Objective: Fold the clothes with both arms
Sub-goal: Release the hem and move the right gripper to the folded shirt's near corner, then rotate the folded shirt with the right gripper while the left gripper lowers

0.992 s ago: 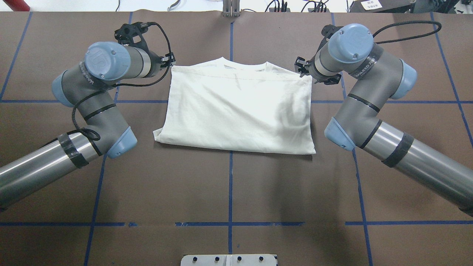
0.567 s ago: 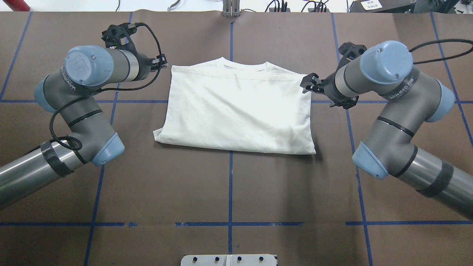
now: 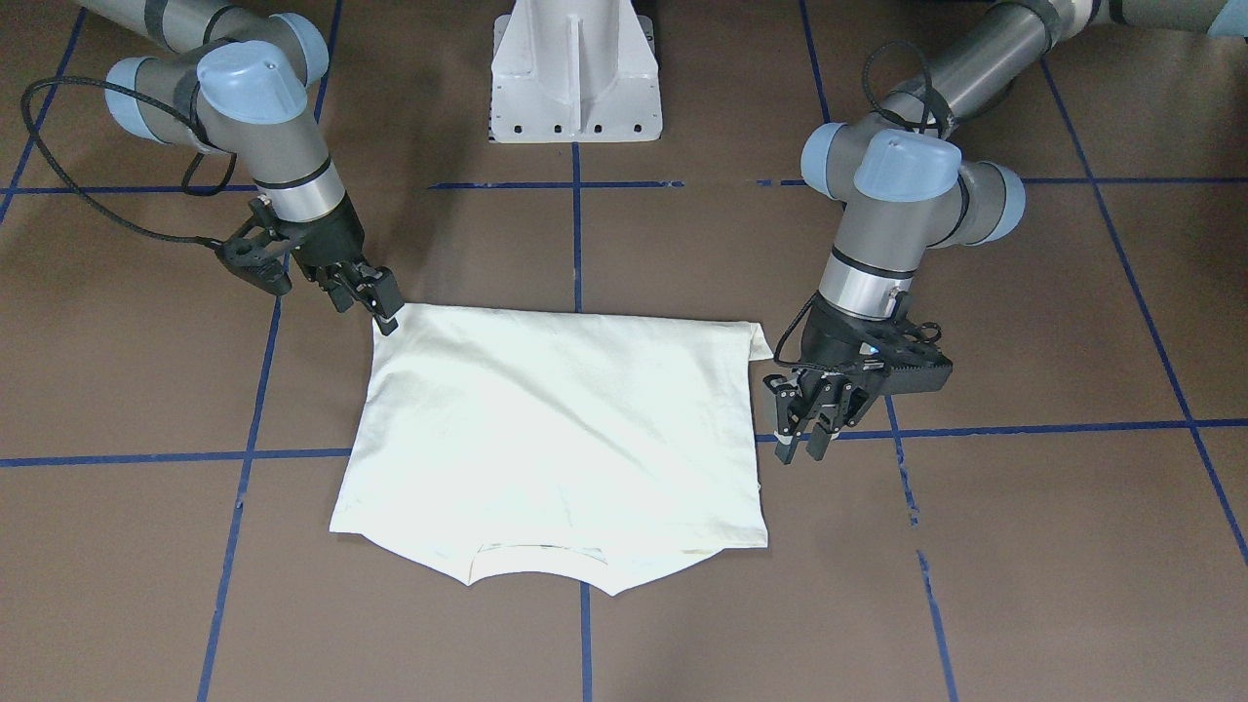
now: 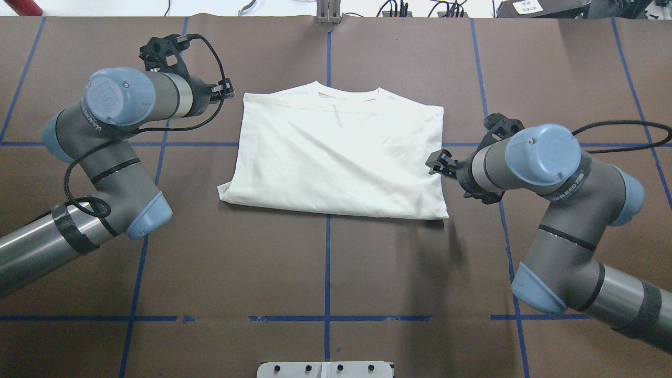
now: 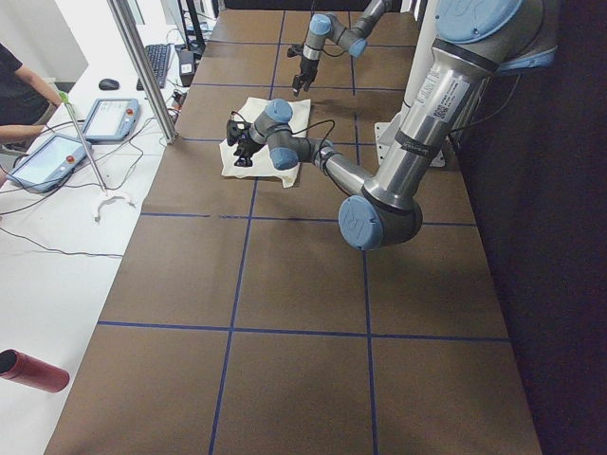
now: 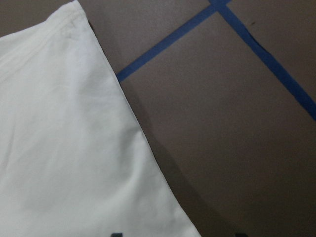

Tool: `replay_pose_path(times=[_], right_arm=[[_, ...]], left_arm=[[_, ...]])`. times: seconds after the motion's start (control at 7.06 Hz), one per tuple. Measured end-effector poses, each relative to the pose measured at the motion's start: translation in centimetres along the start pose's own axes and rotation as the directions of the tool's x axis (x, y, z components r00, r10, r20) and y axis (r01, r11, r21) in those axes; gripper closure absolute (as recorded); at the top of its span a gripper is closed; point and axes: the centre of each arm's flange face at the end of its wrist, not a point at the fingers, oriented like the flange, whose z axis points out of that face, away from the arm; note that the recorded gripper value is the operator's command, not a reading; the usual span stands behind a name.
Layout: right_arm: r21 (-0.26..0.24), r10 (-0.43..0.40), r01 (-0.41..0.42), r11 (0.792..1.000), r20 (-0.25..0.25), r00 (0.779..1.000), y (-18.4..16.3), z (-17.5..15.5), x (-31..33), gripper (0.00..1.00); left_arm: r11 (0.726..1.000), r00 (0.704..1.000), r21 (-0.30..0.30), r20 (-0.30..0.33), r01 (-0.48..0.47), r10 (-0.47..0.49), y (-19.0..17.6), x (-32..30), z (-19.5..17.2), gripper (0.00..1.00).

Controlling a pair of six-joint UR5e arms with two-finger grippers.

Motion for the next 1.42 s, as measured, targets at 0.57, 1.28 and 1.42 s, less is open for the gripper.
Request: replay_pose_path(times=[0.57, 1.28, 1.42], right_arm=[[-0.012, 0.022, -0.022, 1.0, -0.016, 1.0, 3.0, 1.1, 0.7, 0.51], [-0.001, 0.023, -0.023, 1.0, -0.032, 0.999, 2.8, 1.3, 2.1, 1.0], [-0.01, 0.025, -0.025, 1.0, -0.02, 0.999, 3.1, 0.9, 1.6, 1.0]], left_arm=[[1.0, 1.0, -0.001, 0.005, -0.001, 0.001, 0.2, -0.1, 0.1, 0.53], [1.0, 1.0, 0.0, 0.009, -0.001, 0.001, 0.2, -0.2, 0.2, 0.53], [1.0, 1.0, 0.0, 0.011, -0.001, 0.001, 0.2, -0.3, 0.3, 0.53]])
